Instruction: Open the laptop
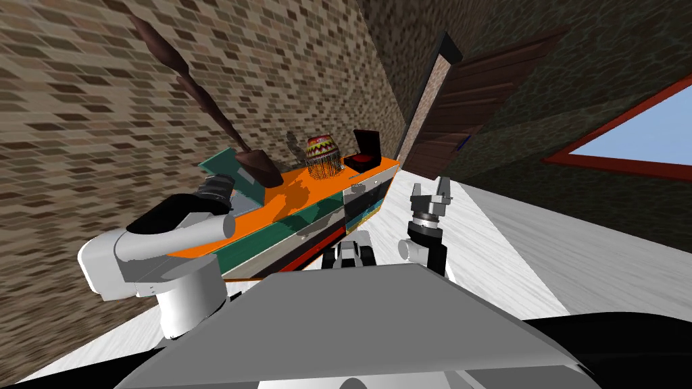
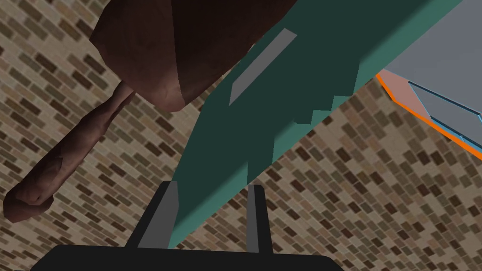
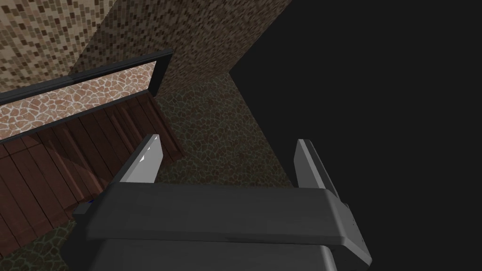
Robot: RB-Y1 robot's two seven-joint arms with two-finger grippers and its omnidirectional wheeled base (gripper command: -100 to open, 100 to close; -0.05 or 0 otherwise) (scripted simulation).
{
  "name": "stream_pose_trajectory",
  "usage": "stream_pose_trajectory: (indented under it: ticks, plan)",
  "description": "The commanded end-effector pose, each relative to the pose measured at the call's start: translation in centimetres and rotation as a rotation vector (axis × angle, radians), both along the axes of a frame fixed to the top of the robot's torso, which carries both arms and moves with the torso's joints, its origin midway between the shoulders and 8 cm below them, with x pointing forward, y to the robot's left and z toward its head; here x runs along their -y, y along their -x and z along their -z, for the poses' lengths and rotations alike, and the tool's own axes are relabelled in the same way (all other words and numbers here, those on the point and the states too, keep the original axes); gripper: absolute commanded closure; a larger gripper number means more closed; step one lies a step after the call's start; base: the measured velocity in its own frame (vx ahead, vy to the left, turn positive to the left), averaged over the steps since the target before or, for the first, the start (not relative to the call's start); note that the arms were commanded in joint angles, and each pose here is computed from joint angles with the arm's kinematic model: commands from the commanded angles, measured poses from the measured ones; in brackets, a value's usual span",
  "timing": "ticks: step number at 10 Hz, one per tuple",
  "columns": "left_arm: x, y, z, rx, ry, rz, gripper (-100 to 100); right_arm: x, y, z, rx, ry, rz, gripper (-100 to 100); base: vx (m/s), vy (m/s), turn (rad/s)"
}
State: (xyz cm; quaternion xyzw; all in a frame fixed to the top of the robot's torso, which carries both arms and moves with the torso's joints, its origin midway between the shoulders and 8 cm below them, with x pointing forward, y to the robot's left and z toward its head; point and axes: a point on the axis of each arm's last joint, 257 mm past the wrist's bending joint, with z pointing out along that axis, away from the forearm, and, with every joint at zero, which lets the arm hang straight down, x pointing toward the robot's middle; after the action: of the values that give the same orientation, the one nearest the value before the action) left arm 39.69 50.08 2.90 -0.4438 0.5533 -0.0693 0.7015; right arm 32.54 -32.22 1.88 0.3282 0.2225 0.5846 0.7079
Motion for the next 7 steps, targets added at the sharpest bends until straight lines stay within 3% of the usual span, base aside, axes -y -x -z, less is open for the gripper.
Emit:
stream_pose_trajectory:
  ticks: [1, 2, 3, 4, 7]
  plan:
    - [2.0, 1.0, 0.8, -0.012, 0.013, 0.034, 100, 0.0, 0.0, 0.0, 0.0, 0.0, 0.0, 0, 0.079, 0.007, 0.135]
    - [2.7, 1.4, 0.8, -0.012, 0.013, 0.046, 100, 0.0, 0.0, 0.0, 0.0, 0.0, 0.0, 0, 0.072, 0.007, 0.135]
    - [2.2, 1.2, 0.2, 0.003, -0.001, 0.036, 100, 0.0, 0.0, 0.0, 0.0, 0.0, 0.0, 0, 0.021, -0.003, 0.038]
    - [1.6, 0.3, 0.3, 0.047, 0.063, 0.035, 100, 0.0, 0.0, 0.0, 0.0, 0.0, 0.0, 0, -0.053, 0.019, -0.018]
    - [0.8, -1.3, 0.7, 0.108, 0.164, 0.034, 100, 0.0, 0.0, 0.0, 0.0, 0.0, 0.0, 0, -0.082, 0.047, -0.021]
